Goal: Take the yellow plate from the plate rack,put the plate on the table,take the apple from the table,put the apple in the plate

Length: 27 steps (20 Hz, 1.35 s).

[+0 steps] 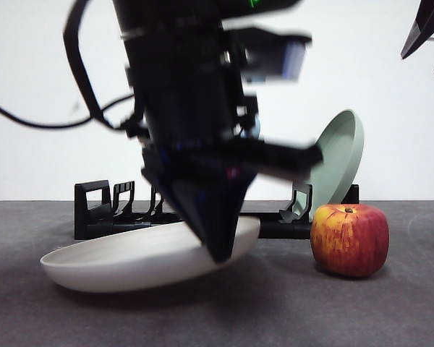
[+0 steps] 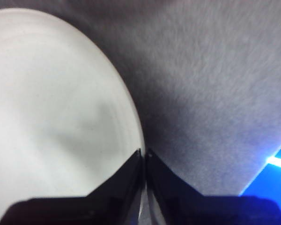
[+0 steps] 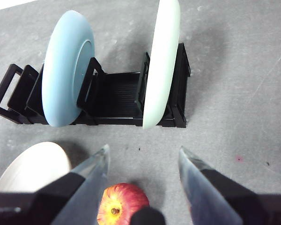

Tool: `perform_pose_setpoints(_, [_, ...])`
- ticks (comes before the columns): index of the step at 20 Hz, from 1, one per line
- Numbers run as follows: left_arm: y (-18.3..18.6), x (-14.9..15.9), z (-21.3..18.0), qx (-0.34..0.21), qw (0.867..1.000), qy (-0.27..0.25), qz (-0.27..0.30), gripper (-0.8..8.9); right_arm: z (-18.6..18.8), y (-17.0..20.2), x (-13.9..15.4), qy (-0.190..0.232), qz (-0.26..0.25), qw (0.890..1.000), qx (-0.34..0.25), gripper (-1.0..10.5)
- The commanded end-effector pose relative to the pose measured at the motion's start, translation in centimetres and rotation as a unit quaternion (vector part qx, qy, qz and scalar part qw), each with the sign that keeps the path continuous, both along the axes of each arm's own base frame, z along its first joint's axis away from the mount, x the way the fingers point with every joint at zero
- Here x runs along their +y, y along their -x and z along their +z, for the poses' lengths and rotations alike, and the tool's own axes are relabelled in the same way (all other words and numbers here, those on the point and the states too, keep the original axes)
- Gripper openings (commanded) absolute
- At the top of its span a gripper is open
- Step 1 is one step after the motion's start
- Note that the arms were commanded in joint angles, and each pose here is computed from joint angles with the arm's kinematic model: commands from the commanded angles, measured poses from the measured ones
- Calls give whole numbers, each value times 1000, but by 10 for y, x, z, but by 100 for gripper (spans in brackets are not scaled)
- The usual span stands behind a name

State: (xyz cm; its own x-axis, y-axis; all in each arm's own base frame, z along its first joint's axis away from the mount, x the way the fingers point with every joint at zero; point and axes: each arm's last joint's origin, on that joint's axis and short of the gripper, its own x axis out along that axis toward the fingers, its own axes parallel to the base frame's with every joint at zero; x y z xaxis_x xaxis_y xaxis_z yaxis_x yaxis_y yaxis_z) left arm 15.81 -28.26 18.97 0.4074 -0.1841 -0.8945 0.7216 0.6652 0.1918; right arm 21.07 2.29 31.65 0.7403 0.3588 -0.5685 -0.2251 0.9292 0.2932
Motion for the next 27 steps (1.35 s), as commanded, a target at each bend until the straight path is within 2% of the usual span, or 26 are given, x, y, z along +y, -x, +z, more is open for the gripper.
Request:
perform_pose_setpoints(1, [-1, -2, -13, 7, 1000, -17, -6, -9, 1, -1, 0, 3, 2, 1000, -5, 250])
perform_pose_setpoints(3, [-1, -3, -16, 10, 1000, -23, -6, 6, 1, -1, 0, 3, 3, 1000, -5, 250])
perform_pose_setpoints(4, [-1, -3, -16, 13, 1000, -21, -7, 51, 1, -1, 0, 2, 3, 1000, -5, 250])
perform_pose_setpoints(6, [0, -4, -15, 31, 999, -8, -14, 308, 1, -1, 0, 2, 4, 1000, -5, 251])
perform_pose_setpoints(7, [0, -3, -11, 27, 1000, -3, -12, 392, 1, 0, 1, 2, 6, 1000, -5, 253])
perform_pose_setpoints(9, [2, -1, 5, 11, 1000, 20, -8, 409, 1, 1, 6, 5, 20, 1000, -3, 289])
perform_pose_setpoints(11, [8, 5, 35, -20, 997, 76, -4, 409, -1, 3, 15, 20, 51, 999, 2, 396])
perform_pose_setpoints(13, [17, 19, 75, -79, 987, 139, 6, 409, -3, 7, 27, 37, 76, 996, 6, 472])
perform_pose_setpoints(15, [27, 42, 118, -140, 968, 207, 23, 409, -4, 11, 42, 71, 96, 993, 2, 516])
perform_pose_setpoints(17, [41, 73, 157, -203, 939, 273, 47, 409, -7, 15, 56, 94, 116, 989, 4, 516])
perform_pose_setpoints(20, [64, 127, 204, -288, 884, 359, 84, 408, -20, 11, 77, 122, 142, 982, 29, 516])
perform_pose_setpoints(22, [80, 161, 223, -324, 851, 399, 110, 408, -35, 2, 89, 134, 159, 976, 61, 516])
perform_pose_setpoints(27, [107, 222, 241, -377, 792, 453, 158, 408, -84, -25, 108, 185, 162, 957, 153, 514])
